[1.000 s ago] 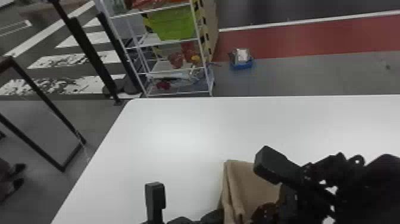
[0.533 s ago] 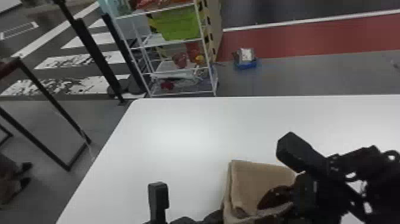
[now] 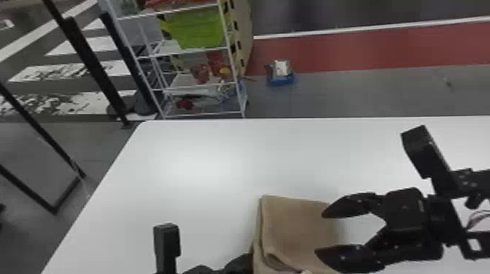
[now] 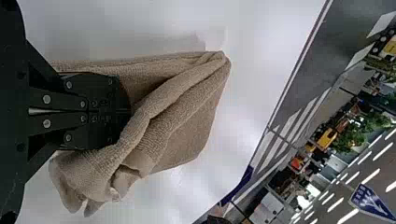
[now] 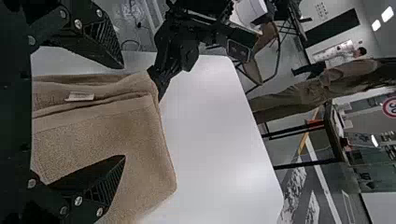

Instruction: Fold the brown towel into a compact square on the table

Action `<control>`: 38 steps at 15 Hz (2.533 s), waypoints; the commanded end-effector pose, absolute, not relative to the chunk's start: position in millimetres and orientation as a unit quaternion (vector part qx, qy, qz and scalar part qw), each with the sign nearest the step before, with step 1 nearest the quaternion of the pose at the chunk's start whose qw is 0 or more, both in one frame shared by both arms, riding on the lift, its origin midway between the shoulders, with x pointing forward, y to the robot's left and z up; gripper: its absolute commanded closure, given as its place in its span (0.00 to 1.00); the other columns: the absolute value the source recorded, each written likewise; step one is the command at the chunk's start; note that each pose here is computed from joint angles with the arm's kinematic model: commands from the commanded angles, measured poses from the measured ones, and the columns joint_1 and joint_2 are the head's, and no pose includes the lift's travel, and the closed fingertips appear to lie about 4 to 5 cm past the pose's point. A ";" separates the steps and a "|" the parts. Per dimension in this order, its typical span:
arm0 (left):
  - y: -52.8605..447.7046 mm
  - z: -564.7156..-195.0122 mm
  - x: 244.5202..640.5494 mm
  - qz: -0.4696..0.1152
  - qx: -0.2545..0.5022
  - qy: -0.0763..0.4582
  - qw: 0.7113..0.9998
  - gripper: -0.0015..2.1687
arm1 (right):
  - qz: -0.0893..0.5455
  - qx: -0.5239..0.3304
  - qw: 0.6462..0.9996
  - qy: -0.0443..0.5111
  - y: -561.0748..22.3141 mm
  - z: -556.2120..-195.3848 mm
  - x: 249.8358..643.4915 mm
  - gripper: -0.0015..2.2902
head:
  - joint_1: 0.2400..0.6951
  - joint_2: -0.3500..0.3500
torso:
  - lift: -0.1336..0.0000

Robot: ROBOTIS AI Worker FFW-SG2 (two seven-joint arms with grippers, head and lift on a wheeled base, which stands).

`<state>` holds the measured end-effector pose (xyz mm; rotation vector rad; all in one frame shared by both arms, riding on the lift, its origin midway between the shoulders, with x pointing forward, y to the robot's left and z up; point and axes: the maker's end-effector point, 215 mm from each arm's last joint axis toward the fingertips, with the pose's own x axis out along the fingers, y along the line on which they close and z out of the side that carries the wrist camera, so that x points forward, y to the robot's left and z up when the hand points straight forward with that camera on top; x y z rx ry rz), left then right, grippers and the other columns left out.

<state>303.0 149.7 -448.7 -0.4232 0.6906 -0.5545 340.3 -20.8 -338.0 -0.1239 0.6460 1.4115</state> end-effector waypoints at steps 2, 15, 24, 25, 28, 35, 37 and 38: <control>181.2 -433.4 304.8 -0.240 -0.184 0.318 0.899 0.83 | 0.631 -0.034 0.725 0.274 -40.9 -342.9 338.9 0.25 | 1.00 0.83 | 0.07; 236.9 -286.9 351.6 -0.153 -0.049 0.005 0.987 0.54 | 0.378 -0.001 0.926 -0.010 -149.9 -283.0 388.3 0.03 | 1.00 0.76 | 0.07; 164.6 -242.7 352.8 -0.059 0.002 -0.121 0.991 0.01 | 0.168 0.054 0.984 -0.040 -198.8 -289.6 378.9 0.04 | 1.00 0.53 | 0.07; 166.2 -255.0 357.1 -0.044 -0.003 -0.101 0.994 0.01 | 0.152 0.057 0.986 -0.022 -197.2 -298.2 379.9 0.04 | 1.00 0.46 | 0.07; 177.5 -305.3 371.2 -0.016 0.002 -0.011 1.000 0.01 | 0.122 0.062 0.990 0.031 -200.8 -324.3 381.0 0.04 | 1.00 0.43 | 0.07; 243.1 -351.3 393.8 0.006 -0.005 0.078 0.997 0.01 | 0.161 0.049 0.984 0.050 -191.8 -321.6 376.1 0.04 | 1.00 0.54 | 0.07; 254.8 -334.4 395.3 0.015 -0.008 0.066 0.998 0.01 | 0.166 0.039 0.984 0.052 -187.8 -322.3 377.8 0.04 | 1.00 0.58 | 0.07; 258.8 -324.8 393.7 0.021 -0.011 0.055 0.998 0.01 | 0.170 0.036 0.983 0.053 -182.2 -323.0 379.4 0.04 | 1.00 0.60 | 0.07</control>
